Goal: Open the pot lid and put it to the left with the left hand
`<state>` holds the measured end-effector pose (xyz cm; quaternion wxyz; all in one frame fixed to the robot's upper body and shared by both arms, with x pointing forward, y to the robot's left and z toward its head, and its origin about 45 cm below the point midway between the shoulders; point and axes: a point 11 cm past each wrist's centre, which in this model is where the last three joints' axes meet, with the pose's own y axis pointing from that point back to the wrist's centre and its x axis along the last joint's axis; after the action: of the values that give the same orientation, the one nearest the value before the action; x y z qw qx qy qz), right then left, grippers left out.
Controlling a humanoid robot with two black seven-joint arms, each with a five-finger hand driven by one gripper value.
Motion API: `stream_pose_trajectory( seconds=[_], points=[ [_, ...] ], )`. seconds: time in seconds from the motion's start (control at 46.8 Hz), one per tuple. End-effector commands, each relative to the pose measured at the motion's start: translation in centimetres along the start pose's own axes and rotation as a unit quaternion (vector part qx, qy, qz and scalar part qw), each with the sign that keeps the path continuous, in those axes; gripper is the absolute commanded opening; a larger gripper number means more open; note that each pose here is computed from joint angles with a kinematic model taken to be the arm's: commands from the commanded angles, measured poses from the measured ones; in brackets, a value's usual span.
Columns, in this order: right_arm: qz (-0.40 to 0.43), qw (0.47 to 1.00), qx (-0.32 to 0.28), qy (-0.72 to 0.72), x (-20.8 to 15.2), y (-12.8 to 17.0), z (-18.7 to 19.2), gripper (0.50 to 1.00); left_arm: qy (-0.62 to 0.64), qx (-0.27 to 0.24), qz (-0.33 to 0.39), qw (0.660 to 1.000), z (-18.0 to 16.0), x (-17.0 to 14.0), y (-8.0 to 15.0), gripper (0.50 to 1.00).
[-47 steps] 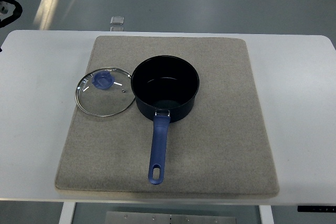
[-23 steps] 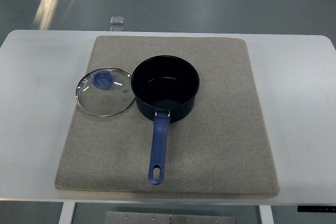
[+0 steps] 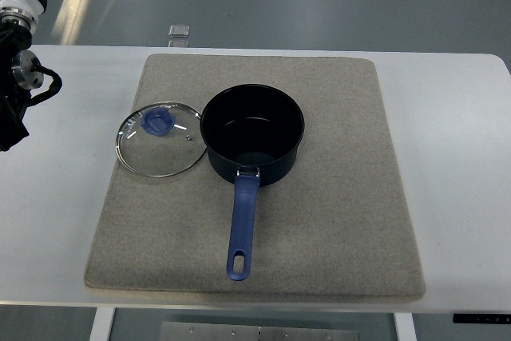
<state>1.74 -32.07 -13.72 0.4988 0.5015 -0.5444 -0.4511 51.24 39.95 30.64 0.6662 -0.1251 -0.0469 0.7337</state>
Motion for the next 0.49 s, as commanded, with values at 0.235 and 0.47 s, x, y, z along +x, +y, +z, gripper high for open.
stream_pose_trajectory(
  seconds=[0.235, 0.47],
  points=[
    [0.000, 1.000, 0.000, 0.000, 0.0, 0.0, 0.0, 0.915, 0.075, -0.014, -0.067, 0.995, -0.5, -4.2, -0.2, 0.885],
    [0.000, 1.000, 0.000, -0.001, 0.0, 0.0, 0.0, 0.915, 0.094, -0.032, -0.072, 0.992, 1.0, -5.8, -1.2, 0.906]
  ],
)
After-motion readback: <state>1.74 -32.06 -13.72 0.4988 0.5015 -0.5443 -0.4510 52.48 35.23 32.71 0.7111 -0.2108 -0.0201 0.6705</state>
